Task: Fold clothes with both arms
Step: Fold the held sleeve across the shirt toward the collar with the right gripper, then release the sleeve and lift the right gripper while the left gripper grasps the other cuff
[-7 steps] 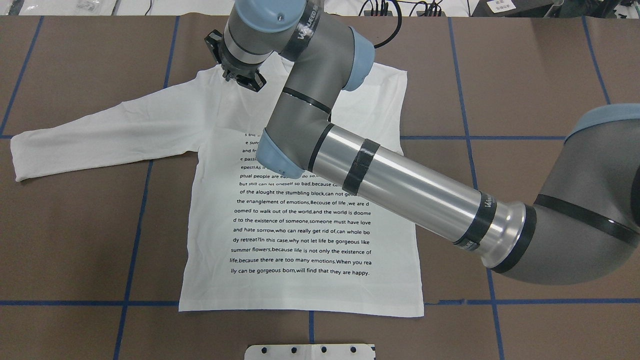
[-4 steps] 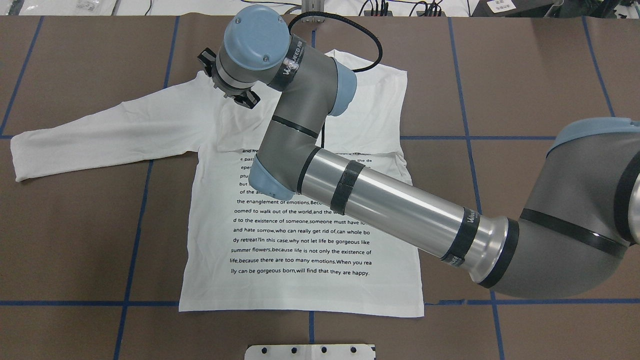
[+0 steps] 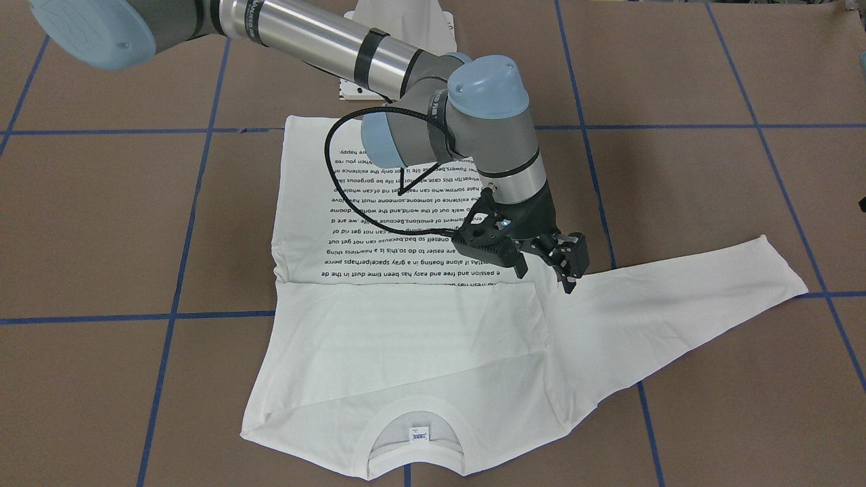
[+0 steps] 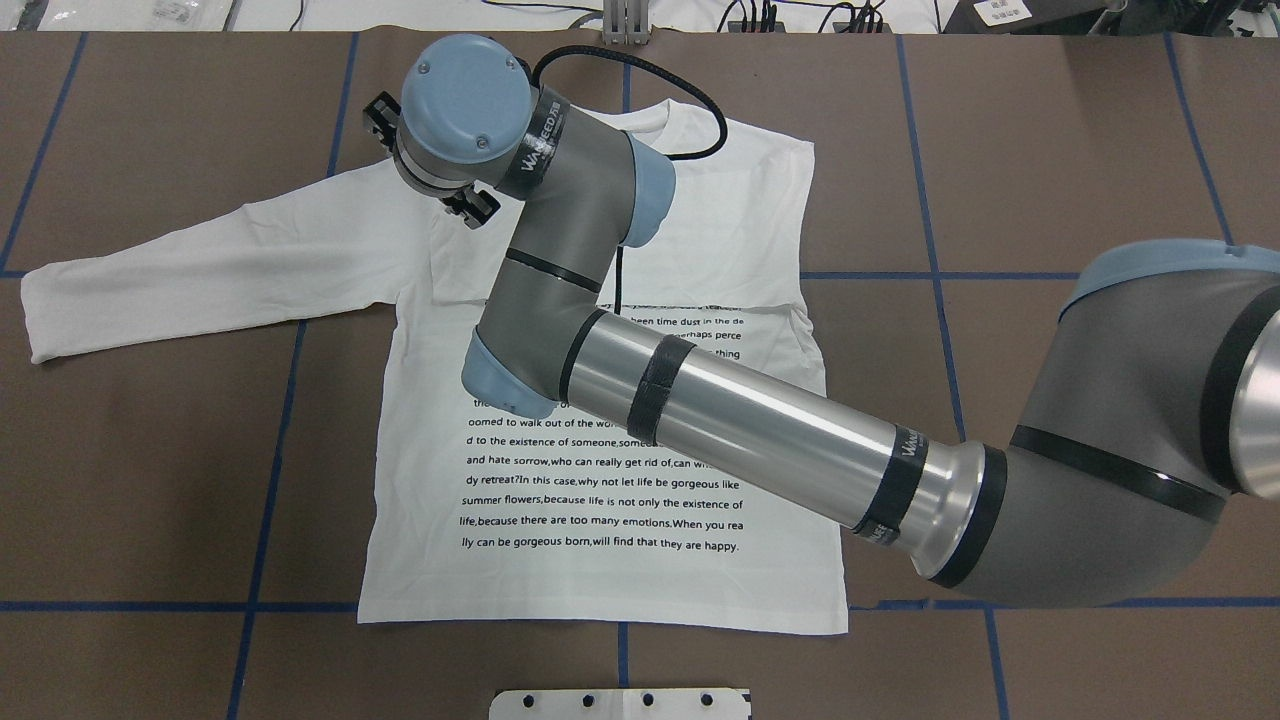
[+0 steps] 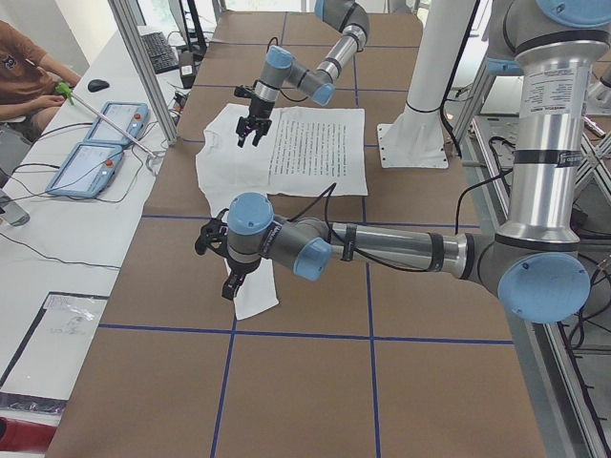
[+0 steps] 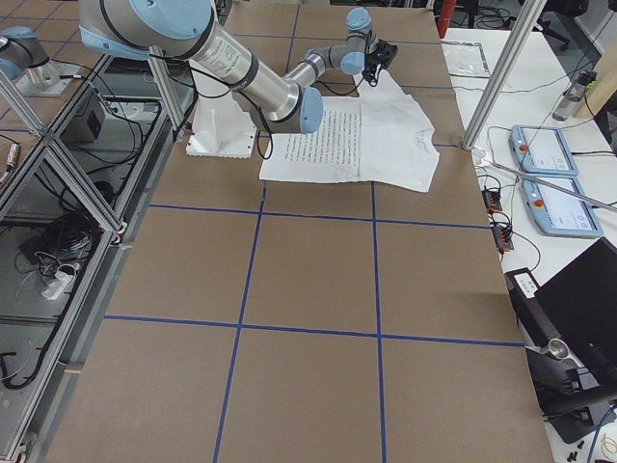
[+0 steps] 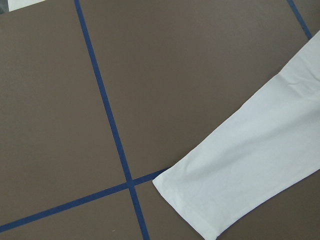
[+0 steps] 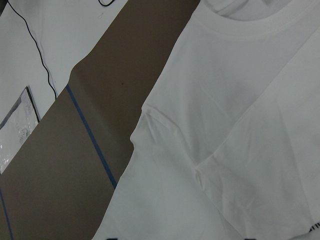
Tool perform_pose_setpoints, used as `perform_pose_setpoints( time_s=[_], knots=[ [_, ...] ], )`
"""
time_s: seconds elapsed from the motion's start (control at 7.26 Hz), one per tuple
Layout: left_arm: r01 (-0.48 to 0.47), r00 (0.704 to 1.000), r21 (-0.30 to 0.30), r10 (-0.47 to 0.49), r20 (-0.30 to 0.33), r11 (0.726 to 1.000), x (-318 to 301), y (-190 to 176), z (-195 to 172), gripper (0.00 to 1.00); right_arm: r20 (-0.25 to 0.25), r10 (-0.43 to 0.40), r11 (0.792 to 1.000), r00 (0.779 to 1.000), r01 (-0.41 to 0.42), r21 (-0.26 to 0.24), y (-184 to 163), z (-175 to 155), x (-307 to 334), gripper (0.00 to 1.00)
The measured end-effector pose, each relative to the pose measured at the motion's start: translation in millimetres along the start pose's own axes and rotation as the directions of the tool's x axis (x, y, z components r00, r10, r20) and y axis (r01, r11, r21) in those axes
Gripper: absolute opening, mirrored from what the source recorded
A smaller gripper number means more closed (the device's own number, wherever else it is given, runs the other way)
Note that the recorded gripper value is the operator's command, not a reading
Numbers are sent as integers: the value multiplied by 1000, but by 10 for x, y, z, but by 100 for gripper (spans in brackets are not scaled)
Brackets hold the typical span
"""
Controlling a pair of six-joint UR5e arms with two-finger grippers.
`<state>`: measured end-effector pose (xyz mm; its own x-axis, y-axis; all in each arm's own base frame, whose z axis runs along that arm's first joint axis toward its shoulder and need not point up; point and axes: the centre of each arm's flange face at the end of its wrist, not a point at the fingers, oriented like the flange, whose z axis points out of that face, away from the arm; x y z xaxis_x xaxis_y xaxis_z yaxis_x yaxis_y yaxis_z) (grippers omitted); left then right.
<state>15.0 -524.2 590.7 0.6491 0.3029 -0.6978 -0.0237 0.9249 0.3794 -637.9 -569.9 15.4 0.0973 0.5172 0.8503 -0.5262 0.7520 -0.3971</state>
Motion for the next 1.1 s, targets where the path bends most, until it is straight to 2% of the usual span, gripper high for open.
perform_pose_setpoints(
  time_s=[0.28,0.55,0.83,1.1],
  knots=[
    [66,997,-14,-67,-32,998,-74,-83,613,93,-49,11,1000,999,-12,-22,-688,-441,378,99],
    [103,994,-76,-105,-31,992,-201,-252,1147,87,-82,-45,998,996,41,-46,-1401,-812,1013,99],
    [100,994,-144,-105,-32,985,-135,-250,1572,82,-83,-93,995,992,89,-48,-1663,-1032,1358,99],
    [99,995,-171,-103,-14,980,-133,-221,1764,78,-84,-101,994,991,98,-46,-1701,-1061,1419,99]
  ],
)
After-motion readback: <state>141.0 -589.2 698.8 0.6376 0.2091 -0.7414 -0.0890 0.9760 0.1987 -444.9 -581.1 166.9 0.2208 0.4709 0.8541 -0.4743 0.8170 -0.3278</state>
